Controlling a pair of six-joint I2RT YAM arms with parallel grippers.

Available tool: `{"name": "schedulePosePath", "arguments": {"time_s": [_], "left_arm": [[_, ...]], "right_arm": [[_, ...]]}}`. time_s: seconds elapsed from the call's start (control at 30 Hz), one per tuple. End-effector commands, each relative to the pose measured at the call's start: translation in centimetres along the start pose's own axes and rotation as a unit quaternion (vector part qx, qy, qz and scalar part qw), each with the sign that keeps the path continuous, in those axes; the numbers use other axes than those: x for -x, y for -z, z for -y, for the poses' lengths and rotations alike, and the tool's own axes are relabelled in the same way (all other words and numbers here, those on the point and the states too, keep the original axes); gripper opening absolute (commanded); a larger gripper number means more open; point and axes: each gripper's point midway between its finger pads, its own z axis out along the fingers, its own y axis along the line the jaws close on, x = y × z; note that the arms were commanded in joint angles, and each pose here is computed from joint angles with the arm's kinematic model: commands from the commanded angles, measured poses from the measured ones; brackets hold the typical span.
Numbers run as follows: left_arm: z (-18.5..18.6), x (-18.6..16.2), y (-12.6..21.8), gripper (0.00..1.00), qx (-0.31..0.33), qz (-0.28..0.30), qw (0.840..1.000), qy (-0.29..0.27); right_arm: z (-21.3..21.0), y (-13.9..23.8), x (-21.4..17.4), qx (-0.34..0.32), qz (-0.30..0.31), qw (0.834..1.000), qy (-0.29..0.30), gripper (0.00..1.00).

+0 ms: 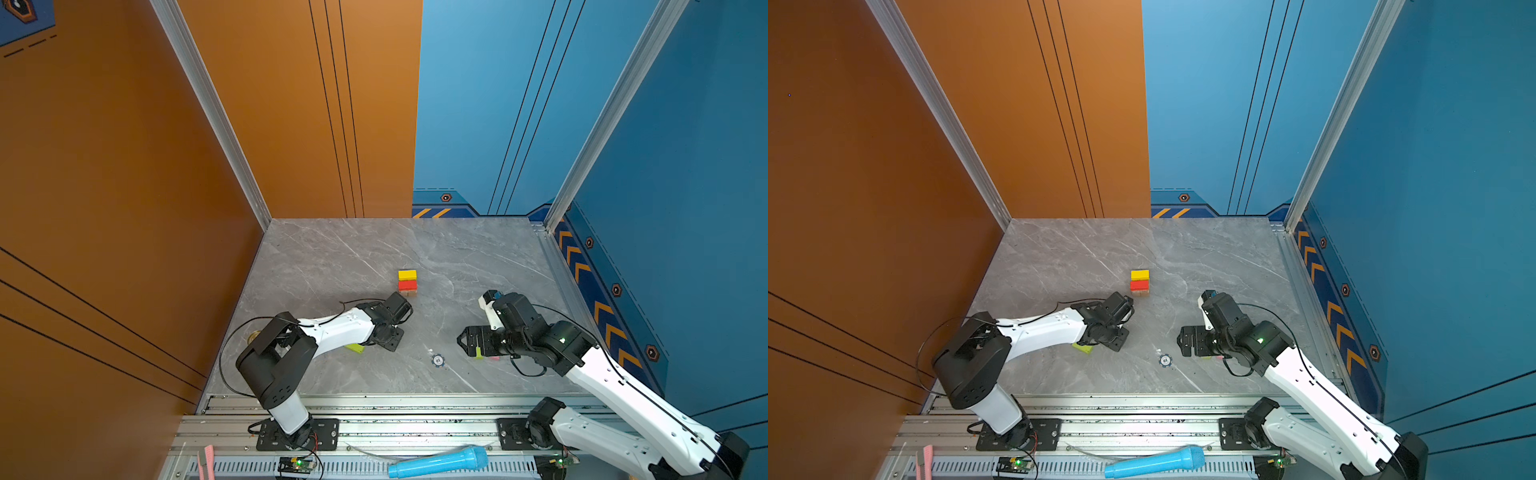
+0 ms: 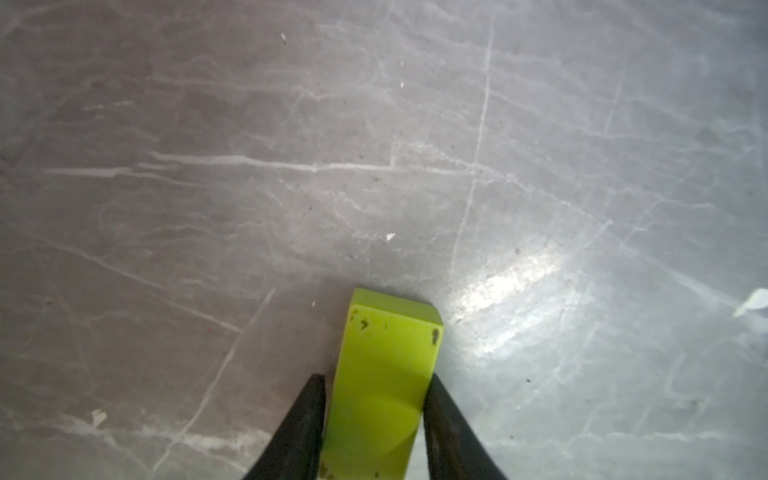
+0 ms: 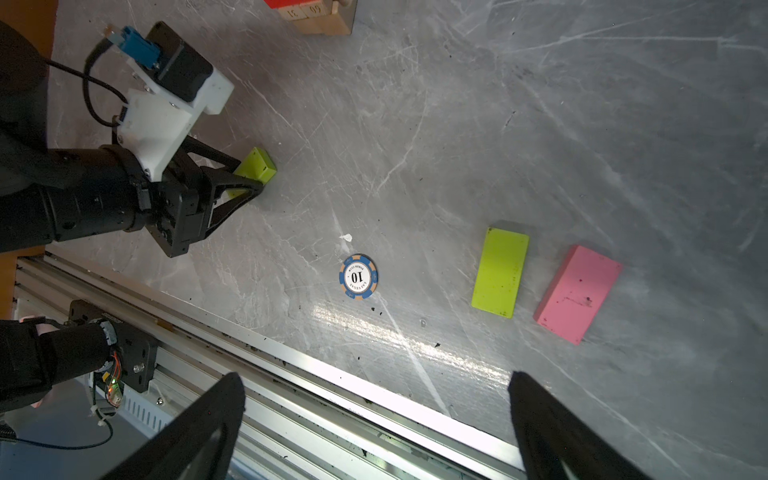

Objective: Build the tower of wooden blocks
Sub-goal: 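Lift the lime-green block and carry it toward the tower with the left gripper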

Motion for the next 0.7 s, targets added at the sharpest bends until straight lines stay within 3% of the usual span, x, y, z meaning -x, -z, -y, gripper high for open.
{"name": "schedulePosePath", "arguments": {"time_s": [0.0, 0.07, 0.37, 0.67], "left_arm": [[-0.5, 0.2, 0.3, 0.33, 0.017, -0.01, 1.0, 0.014], [-0.7, 0.3, 0.4, 0.27, 0.022, -0.012, 0.999, 0.024], [-0.9, 0.4, 1.1, 0.25, 0.032, -0.021, 0.997, 0.067], [-2.1, 6.1, 5.1, 0.24, 0.055, 0.031, 0.993, 0.103]], "right_arm": [[0.1, 0.8, 0.7, -0.003, 0.016, 1.0, 0.001, 1.0], [0.2, 0.8, 0.7, -0.003, 0.017, 1.0, 0.0, 1.0], [0.7, 0.9, 0.6, -0.003, 0.025, 1.0, -0.006, 1.0], [0.8, 0.9, 1.0, -0.002, 0.034, 0.999, -0.015, 1.0]]}}
